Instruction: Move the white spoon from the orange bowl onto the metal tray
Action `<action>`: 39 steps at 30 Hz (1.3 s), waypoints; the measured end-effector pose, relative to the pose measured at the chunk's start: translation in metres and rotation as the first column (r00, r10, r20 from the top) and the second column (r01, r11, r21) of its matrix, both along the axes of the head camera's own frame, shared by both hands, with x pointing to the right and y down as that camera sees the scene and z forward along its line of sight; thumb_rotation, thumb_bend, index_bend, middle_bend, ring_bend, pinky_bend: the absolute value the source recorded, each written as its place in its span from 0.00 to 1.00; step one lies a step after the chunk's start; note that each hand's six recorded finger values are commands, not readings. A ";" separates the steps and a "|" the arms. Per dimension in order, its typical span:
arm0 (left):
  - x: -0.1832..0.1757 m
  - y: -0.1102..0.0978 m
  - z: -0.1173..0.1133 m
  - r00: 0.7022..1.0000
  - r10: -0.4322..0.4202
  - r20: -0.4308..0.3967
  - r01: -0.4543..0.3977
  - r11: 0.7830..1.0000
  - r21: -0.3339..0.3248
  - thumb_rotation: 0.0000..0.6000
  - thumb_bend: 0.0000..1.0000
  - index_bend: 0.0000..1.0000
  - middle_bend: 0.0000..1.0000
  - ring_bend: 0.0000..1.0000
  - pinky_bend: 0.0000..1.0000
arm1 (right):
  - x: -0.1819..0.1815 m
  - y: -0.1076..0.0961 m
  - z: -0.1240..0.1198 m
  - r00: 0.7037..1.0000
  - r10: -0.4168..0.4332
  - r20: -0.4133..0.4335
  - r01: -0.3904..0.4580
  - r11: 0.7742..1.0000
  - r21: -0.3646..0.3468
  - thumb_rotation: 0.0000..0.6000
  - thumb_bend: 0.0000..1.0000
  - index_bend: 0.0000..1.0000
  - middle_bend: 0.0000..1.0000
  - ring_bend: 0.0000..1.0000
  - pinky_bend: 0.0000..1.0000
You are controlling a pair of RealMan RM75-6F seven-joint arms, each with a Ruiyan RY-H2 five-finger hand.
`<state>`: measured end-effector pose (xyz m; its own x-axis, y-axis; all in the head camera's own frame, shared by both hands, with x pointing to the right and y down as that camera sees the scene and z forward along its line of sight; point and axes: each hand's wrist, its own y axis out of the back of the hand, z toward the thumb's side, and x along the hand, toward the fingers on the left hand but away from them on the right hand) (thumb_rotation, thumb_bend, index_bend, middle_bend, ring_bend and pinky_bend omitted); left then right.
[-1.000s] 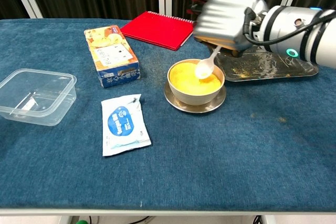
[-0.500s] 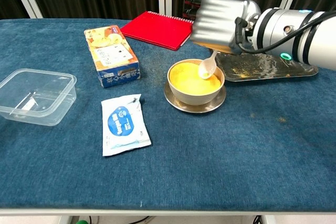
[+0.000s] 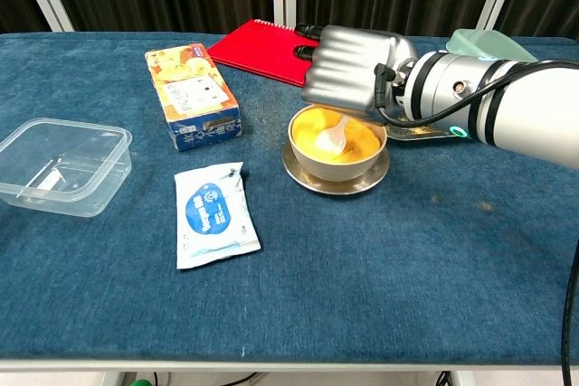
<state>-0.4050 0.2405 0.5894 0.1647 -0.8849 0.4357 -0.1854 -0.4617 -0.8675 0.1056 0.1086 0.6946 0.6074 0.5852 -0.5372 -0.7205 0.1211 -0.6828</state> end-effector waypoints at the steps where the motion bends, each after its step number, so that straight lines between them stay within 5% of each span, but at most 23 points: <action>1: 0.000 0.000 0.000 1.000 0.000 -0.001 0.000 1.000 0.000 1.00 0.39 0.11 0.17 0.11 0.14 | 0.001 0.000 0.000 0.999 0.030 0.020 -0.029 0.999 -0.023 1.00 0.48 0.66 0.34 0.09 0.00; 10: 0.003 -0.001 -0.001 1.000 0.007 -0.001 -0.007 1.000 0.003 1.00 0.39 0.11 0.17 0.11 0.14 | 0.018 -0.007 0.000 0.940 0.302 0.162 -0.263 0.938 -0.225 1.00 0.48 0.66 0.34 0.09 0.00; 21: 0.009 -0.003 -0.004 1.000 0.018 0.008 -0.018 1.000 0.002 1.00 0.39 0.11 0.17 0.11 0.14 | 0.046 -0.028 -0.014 0.861 0.449 0.239 -0.377 0.878 -0.294 1.00 0.48 0.66 0.34 0.09 0.00; 27: 0.012 -0.005 -0.006 1.000 0.024 0.011 -0.024 1.000 0.005 1.00 0.39 0.11 0.17 0.11 0.14 | 0.048 -0.030 -0.021 0.902 0.368 0.225 -0.324 0.922 -0.211 1.00 0.48 0.66 0.34 0.09 0.00; 34: 0.014 -0.003 -0.005 1.000 0.027 0.014 -0.027 1.000 -0.002 1.00 0.39 0.11 0.17 0.11 0.14 | 0.040 -0.025 -0.024 0.986 0.140 0.095 -0.141 0.990 0.006 1.00 0.48 0.66 0.34 0.09 0.00; 39: 0.011 -0.002 -0.004 1.000 0.020 0.014 -0.020 1.000 -0.003 1.00 0.39 0.11 0.17 0.11 0.14 | 0.028 -0.021 -0.024 0.998 -0.039 -0.054 0.048 0.984 0.171 1.00 0.48 0.66 0.34 0.09 0.00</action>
